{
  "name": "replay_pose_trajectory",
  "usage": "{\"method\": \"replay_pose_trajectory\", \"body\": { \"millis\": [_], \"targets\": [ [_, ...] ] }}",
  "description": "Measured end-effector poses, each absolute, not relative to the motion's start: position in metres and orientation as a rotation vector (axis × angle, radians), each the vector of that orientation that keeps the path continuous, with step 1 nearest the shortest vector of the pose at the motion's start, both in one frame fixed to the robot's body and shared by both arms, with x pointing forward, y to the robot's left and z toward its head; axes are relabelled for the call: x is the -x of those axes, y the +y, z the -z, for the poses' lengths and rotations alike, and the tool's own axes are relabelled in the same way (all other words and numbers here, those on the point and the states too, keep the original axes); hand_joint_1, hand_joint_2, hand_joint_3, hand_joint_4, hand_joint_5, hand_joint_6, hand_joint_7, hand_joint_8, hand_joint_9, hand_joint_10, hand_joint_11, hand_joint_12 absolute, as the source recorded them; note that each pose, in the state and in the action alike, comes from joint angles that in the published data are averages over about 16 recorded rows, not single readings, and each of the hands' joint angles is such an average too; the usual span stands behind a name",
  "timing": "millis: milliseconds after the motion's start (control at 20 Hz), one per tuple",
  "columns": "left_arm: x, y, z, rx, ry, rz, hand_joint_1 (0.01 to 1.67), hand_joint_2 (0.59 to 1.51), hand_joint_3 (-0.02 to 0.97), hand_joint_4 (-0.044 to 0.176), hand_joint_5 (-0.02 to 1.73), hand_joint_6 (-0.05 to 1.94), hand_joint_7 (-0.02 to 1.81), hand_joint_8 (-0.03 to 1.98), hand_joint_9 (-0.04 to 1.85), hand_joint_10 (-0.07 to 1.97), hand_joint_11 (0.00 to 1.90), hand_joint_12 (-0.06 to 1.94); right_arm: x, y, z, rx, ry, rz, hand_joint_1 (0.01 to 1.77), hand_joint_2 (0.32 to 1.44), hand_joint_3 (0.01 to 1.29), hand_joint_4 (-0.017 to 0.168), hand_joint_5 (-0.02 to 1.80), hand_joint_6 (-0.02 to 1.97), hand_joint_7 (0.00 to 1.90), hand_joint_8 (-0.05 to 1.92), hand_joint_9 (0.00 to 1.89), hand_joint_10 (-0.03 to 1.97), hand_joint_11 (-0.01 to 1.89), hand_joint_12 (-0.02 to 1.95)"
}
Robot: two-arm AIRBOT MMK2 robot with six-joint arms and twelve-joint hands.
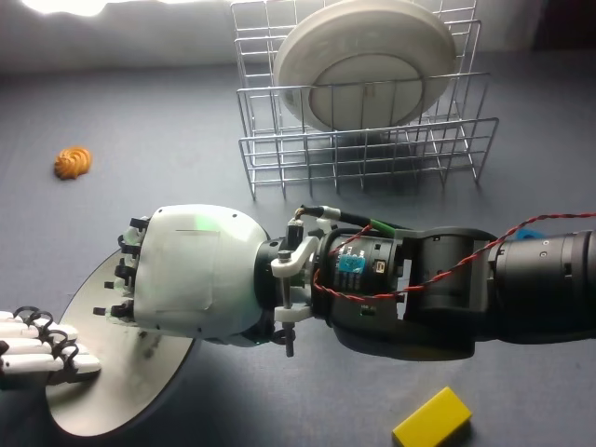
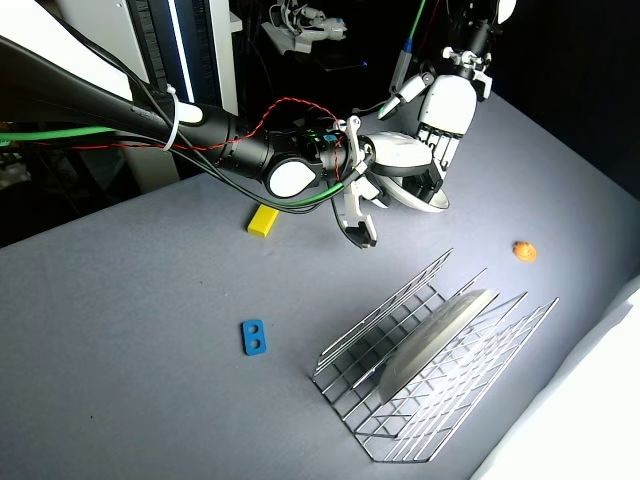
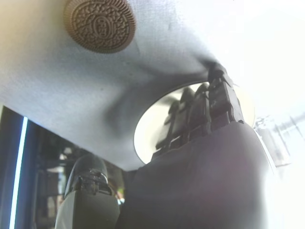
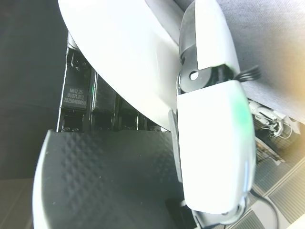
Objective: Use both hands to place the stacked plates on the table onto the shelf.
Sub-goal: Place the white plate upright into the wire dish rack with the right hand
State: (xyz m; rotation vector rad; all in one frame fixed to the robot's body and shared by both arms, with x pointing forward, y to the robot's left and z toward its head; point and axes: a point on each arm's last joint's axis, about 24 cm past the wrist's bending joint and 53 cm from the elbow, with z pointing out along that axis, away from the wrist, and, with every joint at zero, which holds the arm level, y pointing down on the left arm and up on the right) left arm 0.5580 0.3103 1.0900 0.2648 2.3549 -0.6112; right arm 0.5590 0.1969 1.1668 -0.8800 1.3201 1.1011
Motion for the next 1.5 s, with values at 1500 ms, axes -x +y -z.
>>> {"method": "replay_pose_trajectory", "body": {
  "millis": [1500],
  "targets": [
    [-0.630, 0.321, -1.186, -0.287, 2.000, 0.684, 0.02, 1.102, 0.019, 0.003, 0.04, 0.01, 0.07, 0.01, 0.05, -0.06, 0.03, 0.02, -0.509, 0.087, -1.249, 0.842, 1.253, -1.093, 1.32, 0.99, 0.02, 0.001, 0.86, 1.08, 0.97, 1.03, 0.92, 1.14, 0.75, 1.20]
  ]
}}
